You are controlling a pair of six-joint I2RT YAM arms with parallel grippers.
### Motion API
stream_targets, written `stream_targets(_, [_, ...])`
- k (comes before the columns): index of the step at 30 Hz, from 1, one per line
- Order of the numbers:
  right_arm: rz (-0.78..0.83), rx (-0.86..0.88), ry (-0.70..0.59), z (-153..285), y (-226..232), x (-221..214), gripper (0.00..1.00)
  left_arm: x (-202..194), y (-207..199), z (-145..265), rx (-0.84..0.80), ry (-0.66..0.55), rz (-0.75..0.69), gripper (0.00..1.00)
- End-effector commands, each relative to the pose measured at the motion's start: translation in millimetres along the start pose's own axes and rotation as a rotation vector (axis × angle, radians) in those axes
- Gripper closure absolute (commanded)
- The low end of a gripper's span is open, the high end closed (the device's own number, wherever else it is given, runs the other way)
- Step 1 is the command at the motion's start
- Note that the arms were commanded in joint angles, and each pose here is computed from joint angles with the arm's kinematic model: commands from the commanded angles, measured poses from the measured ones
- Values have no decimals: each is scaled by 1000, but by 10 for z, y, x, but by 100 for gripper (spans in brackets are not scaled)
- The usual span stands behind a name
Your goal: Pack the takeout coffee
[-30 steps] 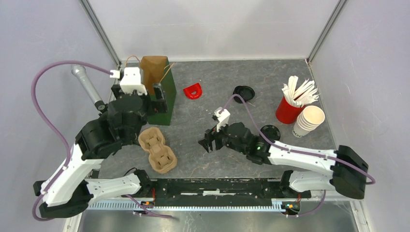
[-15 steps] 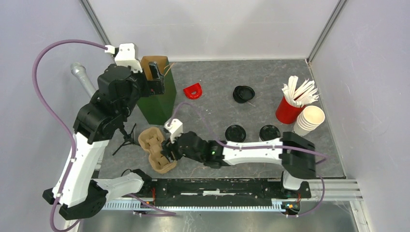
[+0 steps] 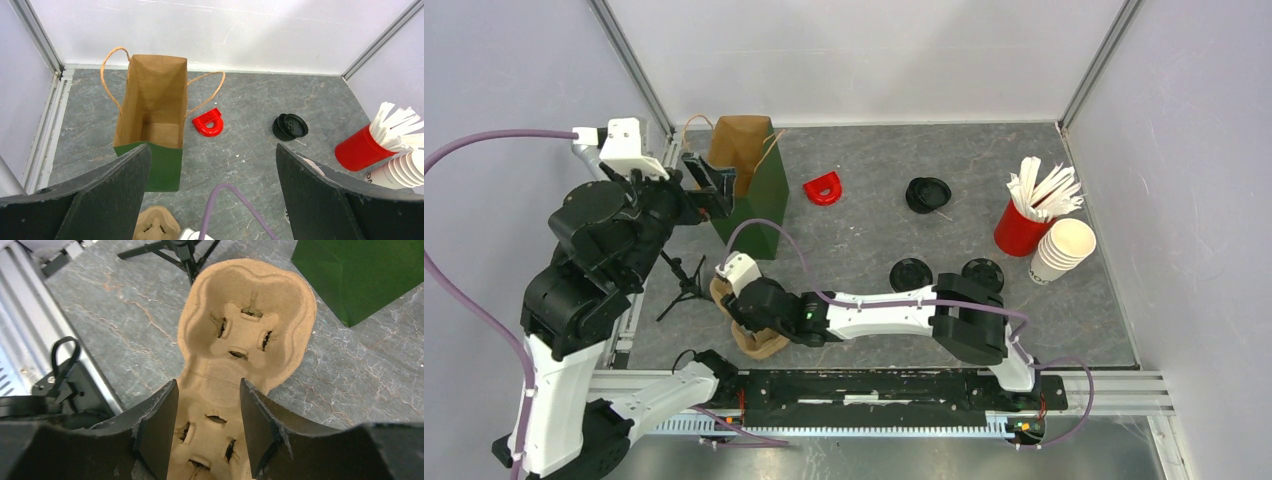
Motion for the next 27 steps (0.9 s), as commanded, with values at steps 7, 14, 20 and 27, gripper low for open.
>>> stream_targets(7, [73, -128, 44, -168, -90, -11, 45, -8, 44, 23, 6, -28, 0, 0])
stream_targets(14, [67, -104, 55, -238, -44, -66, 45, -80, 46, -26, 7, -12, -10, 0])
stream_targets(20, [54, -104, 55, -258, -32, -74, 46, -110, 50, -50, 11, -9, -11, 0])
stream_targets(27, [53, -111, 65, -314, -19, -107, 46, -109, 60, -55, 20, -11, -14, 0])
Point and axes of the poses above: each gripper's point midway between its finger pads, its own z axis back along the fingers, its own y axis along the line the jaws close on, x = y × z, the point moved 7 cm from there along z, back along the fingers, and after that the axes turned 9 degrees about z, right-handed, at the moved point
